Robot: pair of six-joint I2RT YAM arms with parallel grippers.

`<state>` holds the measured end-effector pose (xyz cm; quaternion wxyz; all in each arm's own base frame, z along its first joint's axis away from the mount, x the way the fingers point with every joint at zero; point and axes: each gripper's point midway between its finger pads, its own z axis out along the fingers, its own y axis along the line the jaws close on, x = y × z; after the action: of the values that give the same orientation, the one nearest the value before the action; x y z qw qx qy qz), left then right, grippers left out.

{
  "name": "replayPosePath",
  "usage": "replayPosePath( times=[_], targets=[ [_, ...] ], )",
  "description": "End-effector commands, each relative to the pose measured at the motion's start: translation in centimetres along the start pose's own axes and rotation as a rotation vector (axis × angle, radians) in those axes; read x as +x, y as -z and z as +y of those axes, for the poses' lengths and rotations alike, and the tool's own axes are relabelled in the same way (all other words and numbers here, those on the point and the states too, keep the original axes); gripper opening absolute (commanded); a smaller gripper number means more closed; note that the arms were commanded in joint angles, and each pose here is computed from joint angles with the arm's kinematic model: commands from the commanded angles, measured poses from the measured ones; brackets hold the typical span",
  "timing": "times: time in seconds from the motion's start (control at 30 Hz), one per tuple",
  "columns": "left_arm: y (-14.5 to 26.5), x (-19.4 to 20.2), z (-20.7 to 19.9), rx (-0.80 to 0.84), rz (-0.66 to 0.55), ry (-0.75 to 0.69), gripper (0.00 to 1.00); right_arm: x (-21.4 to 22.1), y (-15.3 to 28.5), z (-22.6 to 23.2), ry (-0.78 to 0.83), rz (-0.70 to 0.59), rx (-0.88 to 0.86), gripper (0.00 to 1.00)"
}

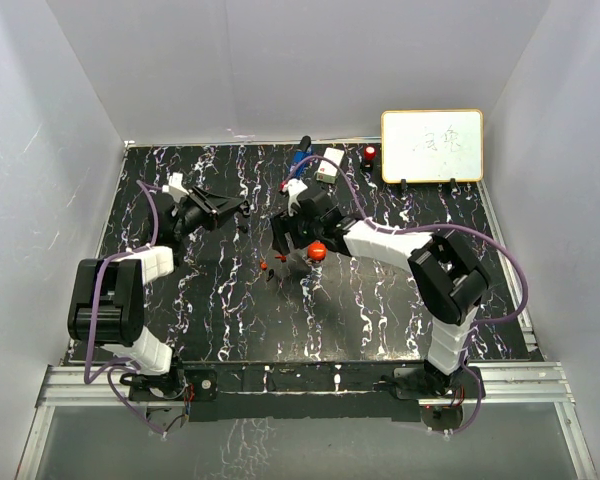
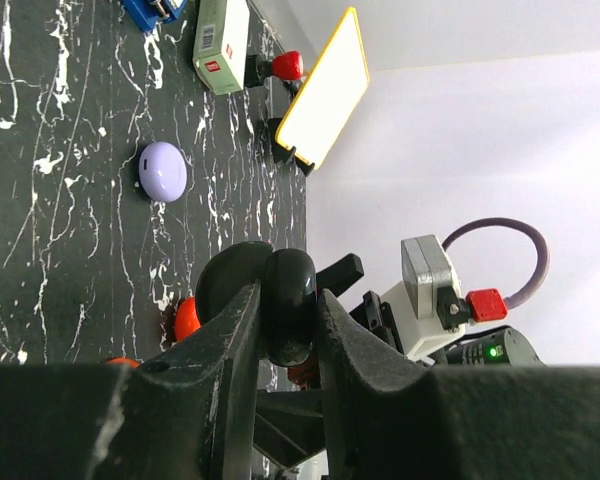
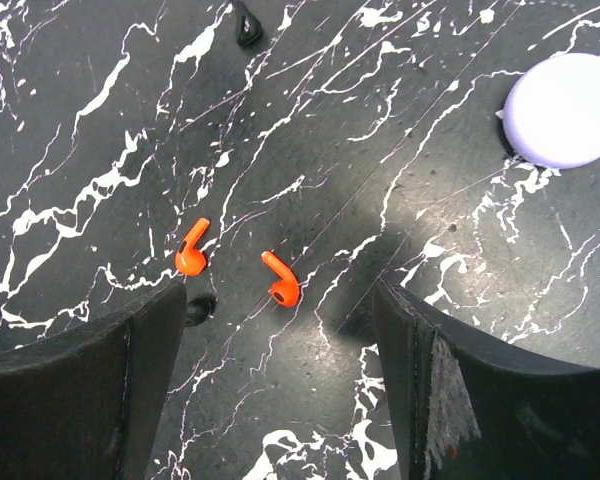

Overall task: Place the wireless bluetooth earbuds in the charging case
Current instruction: Pick up the earbud from the center of the board.

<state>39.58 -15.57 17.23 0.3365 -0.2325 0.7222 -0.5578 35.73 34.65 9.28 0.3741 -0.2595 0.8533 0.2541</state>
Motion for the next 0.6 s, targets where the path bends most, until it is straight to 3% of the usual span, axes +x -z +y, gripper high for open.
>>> replayPosePath(
  times=[0.0, 0.57],
  targets=[
    [0.8, 0.0, -1.6, 0.046, -0.003, -0.007, 0.0, -2.1, 0.5, 1.5, 0.049, -0.036, -0.002, 0.71],
    [0.5, 0.1, -1.2, 0.036, 0.025, 0.015, 0.0, 1.9, -0.4, 4.8, 0.082, 0.058, -0.059, 0.51]
  ],
)
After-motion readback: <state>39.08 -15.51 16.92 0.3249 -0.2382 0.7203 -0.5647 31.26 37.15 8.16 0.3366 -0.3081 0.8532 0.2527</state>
